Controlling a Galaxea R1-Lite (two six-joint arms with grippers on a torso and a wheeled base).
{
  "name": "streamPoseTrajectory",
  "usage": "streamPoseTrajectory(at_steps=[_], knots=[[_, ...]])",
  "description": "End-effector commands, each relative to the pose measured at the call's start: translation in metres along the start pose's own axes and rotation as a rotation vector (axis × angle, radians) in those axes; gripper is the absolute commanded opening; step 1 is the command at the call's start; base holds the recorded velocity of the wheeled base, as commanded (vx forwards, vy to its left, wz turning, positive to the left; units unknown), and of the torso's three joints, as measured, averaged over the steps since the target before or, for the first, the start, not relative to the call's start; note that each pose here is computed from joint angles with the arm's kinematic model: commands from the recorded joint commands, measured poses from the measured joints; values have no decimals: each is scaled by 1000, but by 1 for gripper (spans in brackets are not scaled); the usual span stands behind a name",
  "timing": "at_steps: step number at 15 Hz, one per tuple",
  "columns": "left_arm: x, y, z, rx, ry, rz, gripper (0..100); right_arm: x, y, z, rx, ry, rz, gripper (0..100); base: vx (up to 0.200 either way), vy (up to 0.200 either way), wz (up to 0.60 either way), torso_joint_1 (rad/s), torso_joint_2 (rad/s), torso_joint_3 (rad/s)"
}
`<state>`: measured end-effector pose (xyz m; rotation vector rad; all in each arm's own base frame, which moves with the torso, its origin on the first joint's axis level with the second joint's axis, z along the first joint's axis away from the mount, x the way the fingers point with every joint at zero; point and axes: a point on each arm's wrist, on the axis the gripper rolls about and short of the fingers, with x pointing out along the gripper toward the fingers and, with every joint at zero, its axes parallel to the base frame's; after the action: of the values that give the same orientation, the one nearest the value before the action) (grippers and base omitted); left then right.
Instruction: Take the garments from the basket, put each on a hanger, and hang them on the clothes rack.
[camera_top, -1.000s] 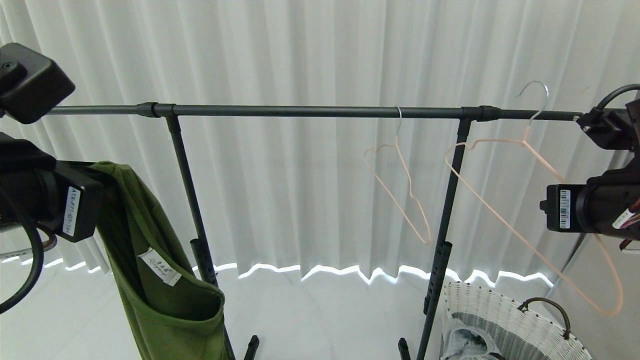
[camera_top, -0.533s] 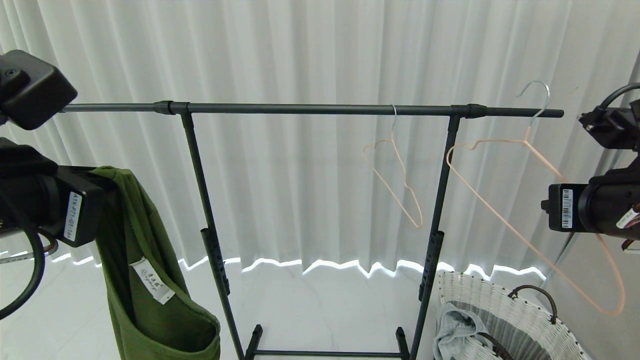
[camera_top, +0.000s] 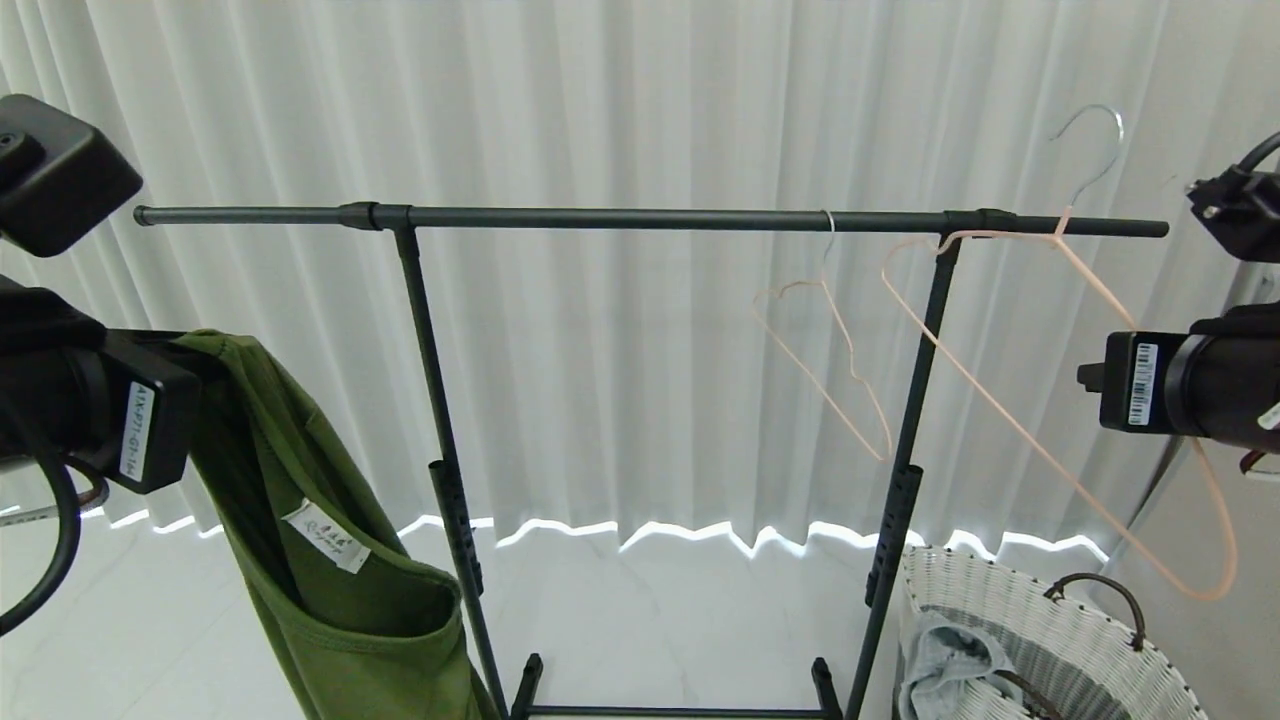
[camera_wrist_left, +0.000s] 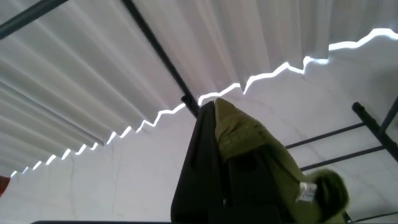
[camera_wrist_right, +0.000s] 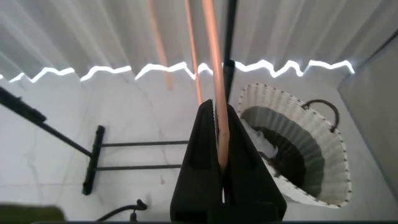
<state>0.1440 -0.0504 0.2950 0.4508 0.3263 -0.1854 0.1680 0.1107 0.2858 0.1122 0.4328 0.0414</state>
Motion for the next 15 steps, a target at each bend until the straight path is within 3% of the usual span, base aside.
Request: streamPoseTrajectory(at_steps=[1,5,9,13,15], knots=[[1,0,0,0,3,-1,0,-2,3,-1,-7,0,18,0,0,200,0,2,-2,12],[2,-1,0,1,6,-2,0,-6,11,-4,-19,-5,64,0,0,200,0,4,1,-1],[2,-2,-5,8,20,-7,0,-12,20,-19,-72,32,122,0,0,0,0,0,0,0],[4,-5,-11,16,40,-14,0,-41,32,-48,-167,105,352,0,0,0,0,0,0,0],[7,-7,-13,20,54,-18,0,-64,32,-65,-229,164,548,0,0,0,0,0,0,0]])
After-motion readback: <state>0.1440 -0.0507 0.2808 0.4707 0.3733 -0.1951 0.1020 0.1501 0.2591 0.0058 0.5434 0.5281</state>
